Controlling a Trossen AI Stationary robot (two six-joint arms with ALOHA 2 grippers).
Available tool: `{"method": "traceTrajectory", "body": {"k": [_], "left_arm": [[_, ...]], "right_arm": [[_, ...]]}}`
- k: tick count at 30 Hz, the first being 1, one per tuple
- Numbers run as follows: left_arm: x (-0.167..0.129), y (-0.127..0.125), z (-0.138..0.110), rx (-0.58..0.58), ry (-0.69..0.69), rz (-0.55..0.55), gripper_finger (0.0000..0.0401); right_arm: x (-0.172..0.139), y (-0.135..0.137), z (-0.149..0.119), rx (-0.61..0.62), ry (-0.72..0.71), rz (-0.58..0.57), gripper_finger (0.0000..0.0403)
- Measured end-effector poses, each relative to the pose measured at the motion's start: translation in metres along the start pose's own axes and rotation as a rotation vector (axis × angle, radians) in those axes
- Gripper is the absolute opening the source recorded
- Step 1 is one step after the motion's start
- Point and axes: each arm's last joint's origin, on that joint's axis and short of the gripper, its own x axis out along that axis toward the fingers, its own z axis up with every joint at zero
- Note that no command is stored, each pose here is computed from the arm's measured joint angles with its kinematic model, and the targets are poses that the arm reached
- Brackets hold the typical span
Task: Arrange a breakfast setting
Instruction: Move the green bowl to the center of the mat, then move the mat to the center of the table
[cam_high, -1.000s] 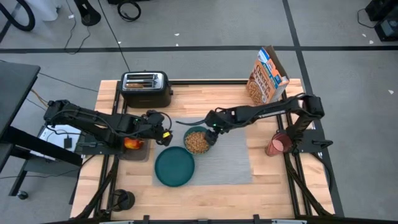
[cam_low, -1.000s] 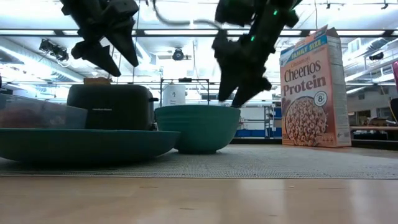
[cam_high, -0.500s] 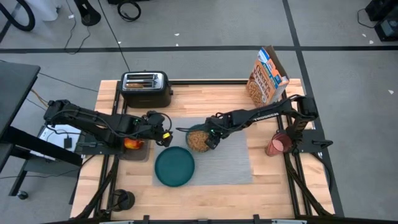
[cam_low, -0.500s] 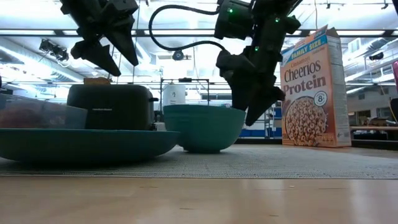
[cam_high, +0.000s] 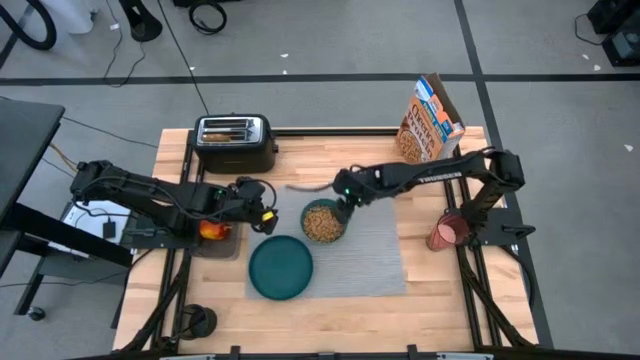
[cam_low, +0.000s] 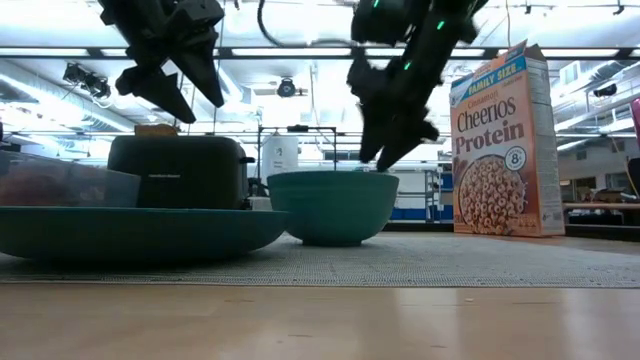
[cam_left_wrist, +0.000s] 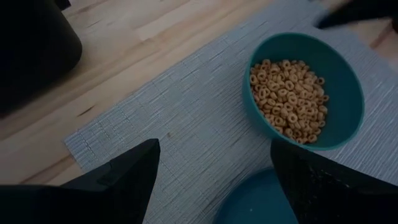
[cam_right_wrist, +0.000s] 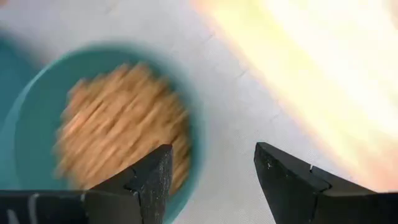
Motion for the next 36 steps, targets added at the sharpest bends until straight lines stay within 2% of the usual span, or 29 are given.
{"method": "traceTrajectory", "body": {"k": [3,5,9,12,20,24,27,31,36], "left_arm": [[0.000,0.000,0.000,-0.002,-0.001,-0.001,0.0314],[0.000,0.000,0.000,-0.004,-0.001,-0.003,0.0314],[-0.002,-0.003,-0.003,0.001,0.003,-0.014,0.0314],[-0.004,-0.005,-0.006,-0.003,0.008,-0.026,0.0314],[-0.006,-0.006,-0.009,0.001,0.014,-0.035,0.0314],[-0.008,-0.003,-0.008,0.008,0.020,-0.022,0.0314],[-0.013,0.000,-0.006,0.000,0.013,-0.035,0.0314],[-0.023,0.004,-0.003,-0.009,-0.014,-0.062,0.0314],[-0.031,0.002,-0.002,0.020,-0.040,-0.116,0.0314]], "right_arm": [[0.015,-0.013,0.012,-0.044,-0.063,-0.064,0.0231],[0.022,-0.018,0.020,-0.095,-0.102,-0.068,0.0231],[0.042,-0.024,0.022,-0.222,-0.055,-0.012,0.0231],[0.050,-0.024,0.018,-0.238,0.005,0.049,0.0231],[0.044,-0.011,0.012,-0.243,0.034,0.146,0.0231],[0.035,-0.016,0.011,-0.220,0.057,0.121,0.0231],[0.018,-0.022,0.008,-0.254,0.097,0.097,0.0231],[0.007,-0.011,-0.016,-0.391,0.217,0.085,0.0231],[0.021,0.010,-0.079,-0.528,0.357,0.089,0.0231]]}}
